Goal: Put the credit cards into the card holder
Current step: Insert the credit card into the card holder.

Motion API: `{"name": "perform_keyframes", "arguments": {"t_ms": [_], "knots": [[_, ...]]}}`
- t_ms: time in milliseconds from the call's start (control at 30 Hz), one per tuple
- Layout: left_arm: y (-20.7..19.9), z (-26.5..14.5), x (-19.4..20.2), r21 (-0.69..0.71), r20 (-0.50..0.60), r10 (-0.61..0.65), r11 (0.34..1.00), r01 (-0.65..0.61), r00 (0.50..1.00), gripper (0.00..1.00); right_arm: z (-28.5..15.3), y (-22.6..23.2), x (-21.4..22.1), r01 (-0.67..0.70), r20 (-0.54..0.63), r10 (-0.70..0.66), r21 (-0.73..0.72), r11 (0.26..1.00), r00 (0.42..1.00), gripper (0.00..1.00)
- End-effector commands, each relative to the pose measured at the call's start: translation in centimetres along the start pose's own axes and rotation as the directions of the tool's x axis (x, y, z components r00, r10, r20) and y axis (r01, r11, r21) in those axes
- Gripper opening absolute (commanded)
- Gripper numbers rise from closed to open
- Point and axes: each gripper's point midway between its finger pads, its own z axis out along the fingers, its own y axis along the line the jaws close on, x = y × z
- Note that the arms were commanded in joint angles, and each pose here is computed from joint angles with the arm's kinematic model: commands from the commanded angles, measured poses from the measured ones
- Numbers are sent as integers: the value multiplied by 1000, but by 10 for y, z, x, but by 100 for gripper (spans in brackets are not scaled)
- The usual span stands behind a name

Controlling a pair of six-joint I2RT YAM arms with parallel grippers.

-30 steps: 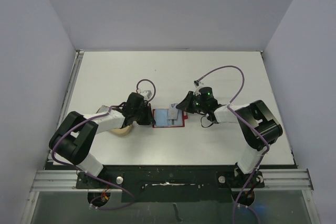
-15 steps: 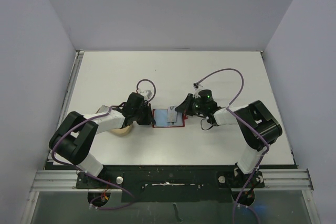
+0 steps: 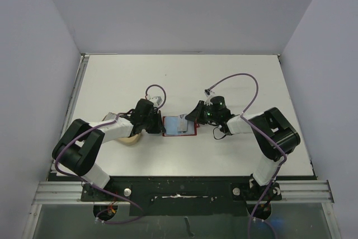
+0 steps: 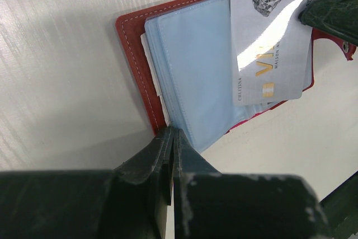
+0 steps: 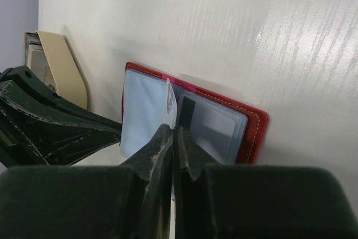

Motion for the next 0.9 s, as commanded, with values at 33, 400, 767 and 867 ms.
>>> {"name": "perform_keyframes", "arguments": {"t_ms": [33, 400, 767, 867], "knots": [[0, -2, 23, -3, -70, -7, 1000, 7, 998, 0, 0, 10, -9, 30, 20, -30, -34, 999, 999, 0], [-1, -2, 24, 1, -73, -5, 1000, 5, 997, 0, 7, 10, 6, 12, -40, -13, -32, 999, 999, 5], [-7, -2, 27, 14, -75, -5, 1000, 6, 997, 0, 16, 17, 4, 4, -31, -5, -35, 999, 1000, 7], [-11, -3, 27, 25, -71, -7, 1000, 9, 997, 0, 18, 20, 2, 6, -24, -7, -41, 999, 1000, 6]]}}
